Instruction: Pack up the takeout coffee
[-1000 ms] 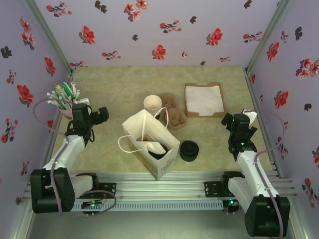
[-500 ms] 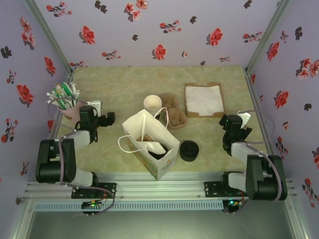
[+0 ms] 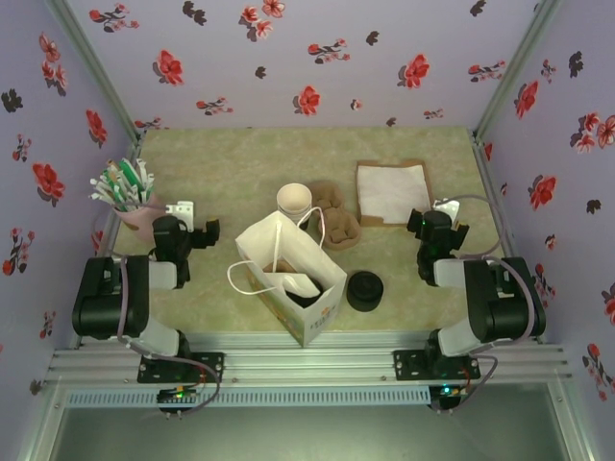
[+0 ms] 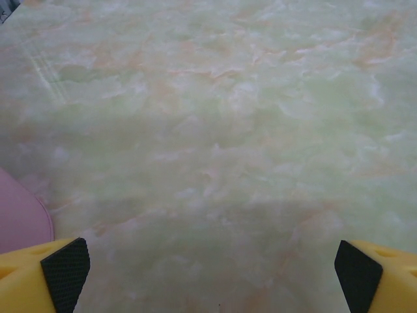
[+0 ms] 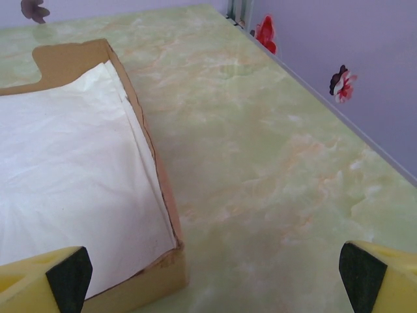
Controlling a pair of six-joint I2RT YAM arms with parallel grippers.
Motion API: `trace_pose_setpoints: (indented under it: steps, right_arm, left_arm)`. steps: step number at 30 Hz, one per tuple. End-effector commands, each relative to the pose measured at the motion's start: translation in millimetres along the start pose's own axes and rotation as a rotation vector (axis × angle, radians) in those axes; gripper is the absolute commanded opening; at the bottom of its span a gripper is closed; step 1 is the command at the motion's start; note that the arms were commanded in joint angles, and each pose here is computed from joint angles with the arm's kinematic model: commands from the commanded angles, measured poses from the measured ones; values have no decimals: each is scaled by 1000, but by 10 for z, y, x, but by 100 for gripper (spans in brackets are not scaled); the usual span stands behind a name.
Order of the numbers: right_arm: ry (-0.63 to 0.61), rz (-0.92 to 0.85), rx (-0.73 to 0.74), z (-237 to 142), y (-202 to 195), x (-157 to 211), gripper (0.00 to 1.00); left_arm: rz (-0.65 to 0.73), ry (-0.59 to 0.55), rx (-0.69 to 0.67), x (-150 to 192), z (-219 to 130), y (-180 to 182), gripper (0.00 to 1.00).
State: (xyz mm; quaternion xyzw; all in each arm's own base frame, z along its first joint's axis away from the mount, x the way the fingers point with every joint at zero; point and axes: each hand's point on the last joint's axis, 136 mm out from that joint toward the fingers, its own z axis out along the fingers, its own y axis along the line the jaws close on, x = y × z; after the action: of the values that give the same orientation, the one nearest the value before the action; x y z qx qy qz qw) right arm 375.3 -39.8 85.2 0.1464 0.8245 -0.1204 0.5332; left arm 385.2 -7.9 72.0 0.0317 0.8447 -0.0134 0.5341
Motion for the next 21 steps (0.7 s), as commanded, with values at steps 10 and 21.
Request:
trace_pose_setpoints:
  steps: [10,21]
  right_arm:
    - [-105,-2,-120,73,144,-98,99]
    - [-34,15,-147,94,144,-56,99]
  left_arm:
    - [-20,-83,-98,-245,20,201,99]
    - [-21,-81,-105,-239,19,215,99]
